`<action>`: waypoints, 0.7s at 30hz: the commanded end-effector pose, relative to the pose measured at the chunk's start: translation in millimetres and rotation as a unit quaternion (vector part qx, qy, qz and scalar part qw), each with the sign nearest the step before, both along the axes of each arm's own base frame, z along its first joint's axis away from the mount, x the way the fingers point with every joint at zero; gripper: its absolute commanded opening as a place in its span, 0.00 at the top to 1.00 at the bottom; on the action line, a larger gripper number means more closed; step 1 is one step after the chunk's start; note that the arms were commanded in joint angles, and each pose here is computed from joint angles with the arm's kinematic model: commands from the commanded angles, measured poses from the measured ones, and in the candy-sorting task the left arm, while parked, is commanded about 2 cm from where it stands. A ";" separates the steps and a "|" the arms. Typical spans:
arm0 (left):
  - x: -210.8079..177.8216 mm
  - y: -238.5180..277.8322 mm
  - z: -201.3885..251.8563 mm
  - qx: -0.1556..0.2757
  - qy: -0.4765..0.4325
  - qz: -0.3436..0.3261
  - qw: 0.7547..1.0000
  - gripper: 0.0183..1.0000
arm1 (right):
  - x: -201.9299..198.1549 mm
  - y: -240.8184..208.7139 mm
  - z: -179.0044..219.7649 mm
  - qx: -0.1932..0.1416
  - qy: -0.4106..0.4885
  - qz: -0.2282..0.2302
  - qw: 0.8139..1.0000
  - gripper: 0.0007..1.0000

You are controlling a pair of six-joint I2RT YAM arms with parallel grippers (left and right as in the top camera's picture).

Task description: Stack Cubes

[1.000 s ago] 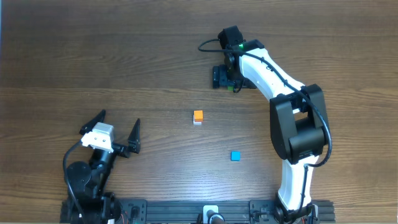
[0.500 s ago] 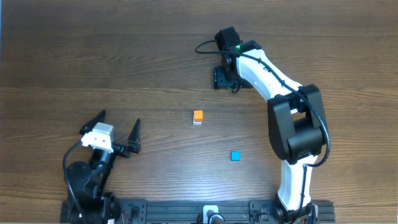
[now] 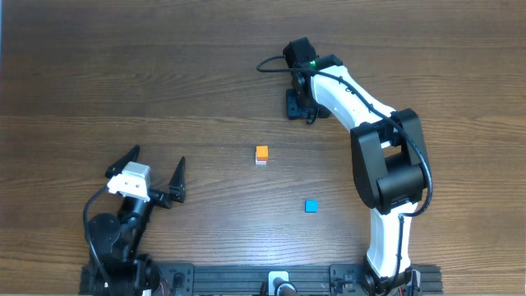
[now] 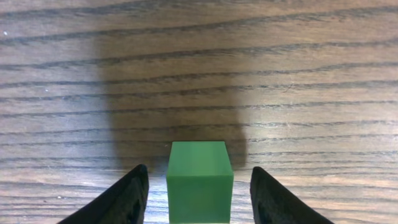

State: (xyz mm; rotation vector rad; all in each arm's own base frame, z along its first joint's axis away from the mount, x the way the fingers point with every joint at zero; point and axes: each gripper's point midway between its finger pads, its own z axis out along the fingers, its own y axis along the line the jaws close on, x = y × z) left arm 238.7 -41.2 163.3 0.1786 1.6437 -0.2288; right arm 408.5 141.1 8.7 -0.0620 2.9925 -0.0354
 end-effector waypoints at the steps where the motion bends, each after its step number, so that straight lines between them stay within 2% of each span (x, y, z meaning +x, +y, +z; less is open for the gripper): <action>1: -0.6 -2.6 -0.8 0.005 -0.003 -0.007 1.000 0.00 | 3.5 1.4 -5.9 -0.009 -0.001 0.001 1.000 0.57; 13: -0.6 -2.6 -0.8 0.005 -0.003 -0.007 1.000 0.00 | 4.0 1.4 -6.3 -0.008 -0.001 -0.002 1.000 0.81; 18: -0.6 -2.6 -0.8 0.005 -0.003 -0.007 1.000 0.00 | 3.9 1.4 -6.1 -0.007 -0.001 -0.009 1.000 0.99; 21: -0.6 -2.6 -0.8 0.005 -0.003 -0.007 1.000 0.00 | 0.2 2.0 -4.1 -0.004 0.008 -0.012 1.000 0.99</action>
